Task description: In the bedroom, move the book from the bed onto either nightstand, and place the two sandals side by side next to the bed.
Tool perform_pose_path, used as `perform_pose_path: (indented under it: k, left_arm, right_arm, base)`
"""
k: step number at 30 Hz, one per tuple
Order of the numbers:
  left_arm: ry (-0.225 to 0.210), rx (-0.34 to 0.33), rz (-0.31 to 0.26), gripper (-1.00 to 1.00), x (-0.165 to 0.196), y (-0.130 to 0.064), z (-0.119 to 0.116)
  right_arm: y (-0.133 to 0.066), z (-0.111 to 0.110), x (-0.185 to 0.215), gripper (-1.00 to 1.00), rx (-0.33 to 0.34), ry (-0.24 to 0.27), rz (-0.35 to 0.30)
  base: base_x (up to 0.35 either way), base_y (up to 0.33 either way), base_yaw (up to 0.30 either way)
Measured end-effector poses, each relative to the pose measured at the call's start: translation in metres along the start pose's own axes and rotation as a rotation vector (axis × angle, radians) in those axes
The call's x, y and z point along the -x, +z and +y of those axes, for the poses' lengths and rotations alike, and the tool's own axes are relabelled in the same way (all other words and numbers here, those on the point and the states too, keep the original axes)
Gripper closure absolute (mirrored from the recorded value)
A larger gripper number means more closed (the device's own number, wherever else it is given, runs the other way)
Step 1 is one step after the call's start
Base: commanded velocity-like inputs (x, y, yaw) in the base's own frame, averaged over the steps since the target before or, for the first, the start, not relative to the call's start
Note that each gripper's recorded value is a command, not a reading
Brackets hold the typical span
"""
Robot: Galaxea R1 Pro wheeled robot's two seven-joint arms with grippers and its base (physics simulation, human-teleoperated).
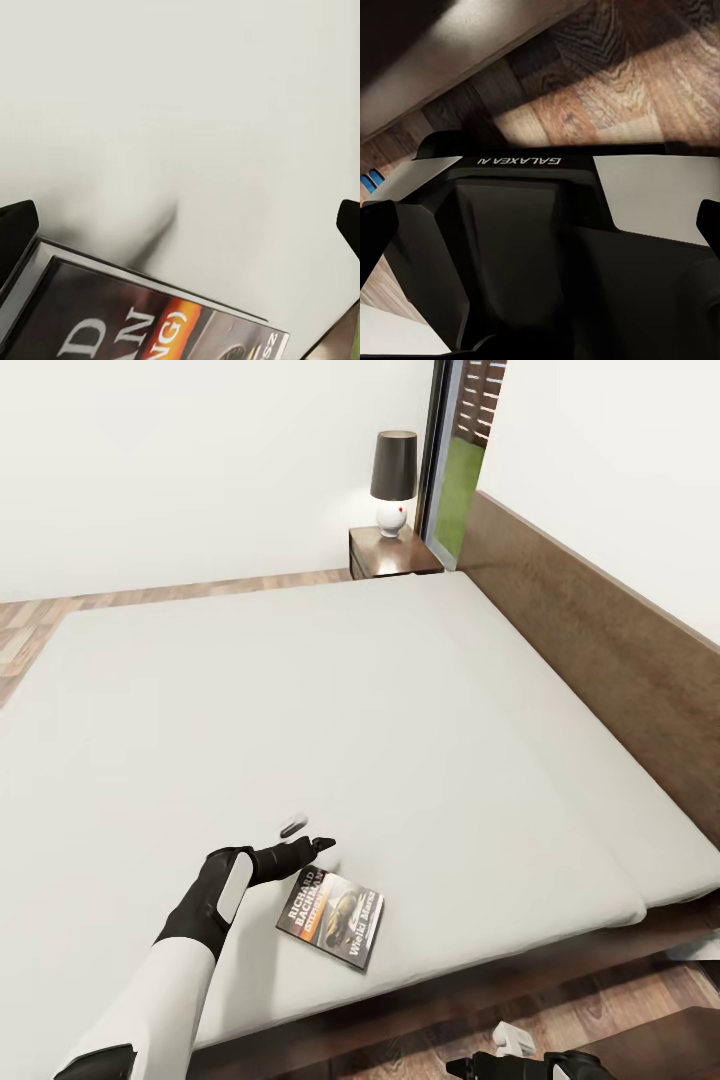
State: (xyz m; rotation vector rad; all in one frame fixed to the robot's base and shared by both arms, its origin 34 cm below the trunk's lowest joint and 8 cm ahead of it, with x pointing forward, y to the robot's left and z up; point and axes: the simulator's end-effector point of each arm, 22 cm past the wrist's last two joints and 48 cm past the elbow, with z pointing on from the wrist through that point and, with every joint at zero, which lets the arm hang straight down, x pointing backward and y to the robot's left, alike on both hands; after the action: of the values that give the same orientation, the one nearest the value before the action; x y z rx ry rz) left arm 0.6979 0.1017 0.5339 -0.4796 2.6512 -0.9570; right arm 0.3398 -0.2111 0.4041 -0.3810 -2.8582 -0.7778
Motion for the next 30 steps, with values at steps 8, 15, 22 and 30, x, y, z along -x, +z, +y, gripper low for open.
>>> perform_pose_path:
  k: [8, 15, 22, 30]
  left_arm:
    - [0.000, 0.000, 0.000, -1.00, 0.0000, 0.0000, -0.0001]
    - [0.000, 0.001, 0.001, -1.00, -0.0002, 0.0004, 0.0004]
    - [0.000, 0.000, 0.001, -1.00, -0.0004, 0.0002, 0.0001]
    - [-0.001, 0.000, 0.001, -1.00, -0.0006, 0.0002, 0.0001]
  right_arm:
    - [0.0000, 0.0000, 0.0000, -1.00, 0.000, 0.000, 0.000]
    - [0.0002, -0.0001, 0.0001, -1.00, 0.000, 0.000, 0.000]
    - [0.0000, 0.0000, 0.0000, -1.00, 0.000, 0.000, 0.000]
    - [0.0000, 0.0000, 0.0000, -1.00, 0.000, 0.000, 0.000]
  base:
    - [-0.001, 0.000, 0.000]
    - [-0.194, 0.000, 0.000]
    - [-0.057, 0.000, 0.000]
    - [-0.003, 0.000, 0.000]
